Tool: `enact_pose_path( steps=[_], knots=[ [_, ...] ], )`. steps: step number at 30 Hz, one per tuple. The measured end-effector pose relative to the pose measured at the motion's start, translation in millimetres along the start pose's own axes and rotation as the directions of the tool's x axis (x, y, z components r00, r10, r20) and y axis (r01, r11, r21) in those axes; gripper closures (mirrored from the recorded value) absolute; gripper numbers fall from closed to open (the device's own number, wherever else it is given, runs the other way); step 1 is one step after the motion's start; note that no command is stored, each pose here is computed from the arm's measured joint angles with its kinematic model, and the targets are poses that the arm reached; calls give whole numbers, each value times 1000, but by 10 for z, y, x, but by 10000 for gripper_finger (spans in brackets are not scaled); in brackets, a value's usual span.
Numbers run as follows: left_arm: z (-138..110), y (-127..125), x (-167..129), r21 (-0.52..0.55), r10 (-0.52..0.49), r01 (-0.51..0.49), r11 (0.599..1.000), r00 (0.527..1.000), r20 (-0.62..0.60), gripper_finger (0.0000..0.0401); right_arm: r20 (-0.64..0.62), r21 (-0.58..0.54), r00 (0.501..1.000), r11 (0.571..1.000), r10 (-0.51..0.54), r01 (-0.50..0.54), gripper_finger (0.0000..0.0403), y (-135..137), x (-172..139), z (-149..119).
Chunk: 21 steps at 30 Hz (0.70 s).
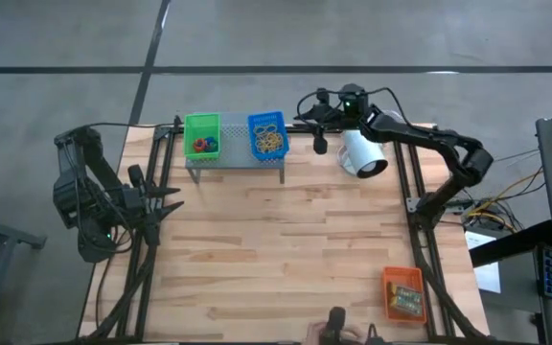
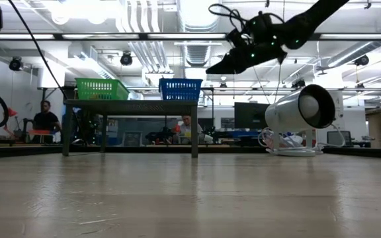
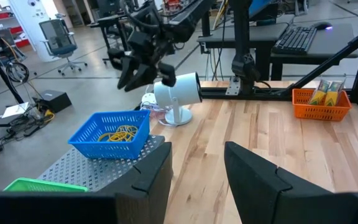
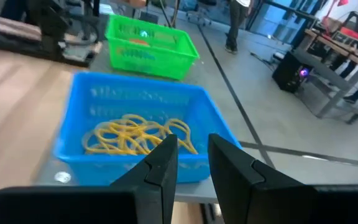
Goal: Pick & Place Office Desk Supplies
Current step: Put the blue bin on the shelf
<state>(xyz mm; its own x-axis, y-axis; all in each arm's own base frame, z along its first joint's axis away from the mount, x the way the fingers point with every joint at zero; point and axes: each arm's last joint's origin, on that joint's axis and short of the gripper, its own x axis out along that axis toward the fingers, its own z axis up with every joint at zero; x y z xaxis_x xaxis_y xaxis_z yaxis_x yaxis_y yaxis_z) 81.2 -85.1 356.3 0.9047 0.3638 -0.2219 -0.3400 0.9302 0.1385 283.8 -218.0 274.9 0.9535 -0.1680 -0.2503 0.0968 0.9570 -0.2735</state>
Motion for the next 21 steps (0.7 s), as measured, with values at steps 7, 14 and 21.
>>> enact_pose_path(
  steps=[7, 14, 21],
  knots=[
    [0, 0, 0, 0, 0, 0, 1000, 1000, 0, 249, 1, -1, 1000, 1000, 20, -20, 316, -241, 244, -83],
    [0, 0, 0, 0, 0, 0, 1000, 1000, 0, 249, -78, 80, 996, 996, 52, -45, 316, -498, 421, -284],
    [0, 0, 0, 0, 0, 0, 1000, 1000, 0, 249, -87, 97, 995, 995, 48, -39, 316, -645, 404, -364]
  ],
)
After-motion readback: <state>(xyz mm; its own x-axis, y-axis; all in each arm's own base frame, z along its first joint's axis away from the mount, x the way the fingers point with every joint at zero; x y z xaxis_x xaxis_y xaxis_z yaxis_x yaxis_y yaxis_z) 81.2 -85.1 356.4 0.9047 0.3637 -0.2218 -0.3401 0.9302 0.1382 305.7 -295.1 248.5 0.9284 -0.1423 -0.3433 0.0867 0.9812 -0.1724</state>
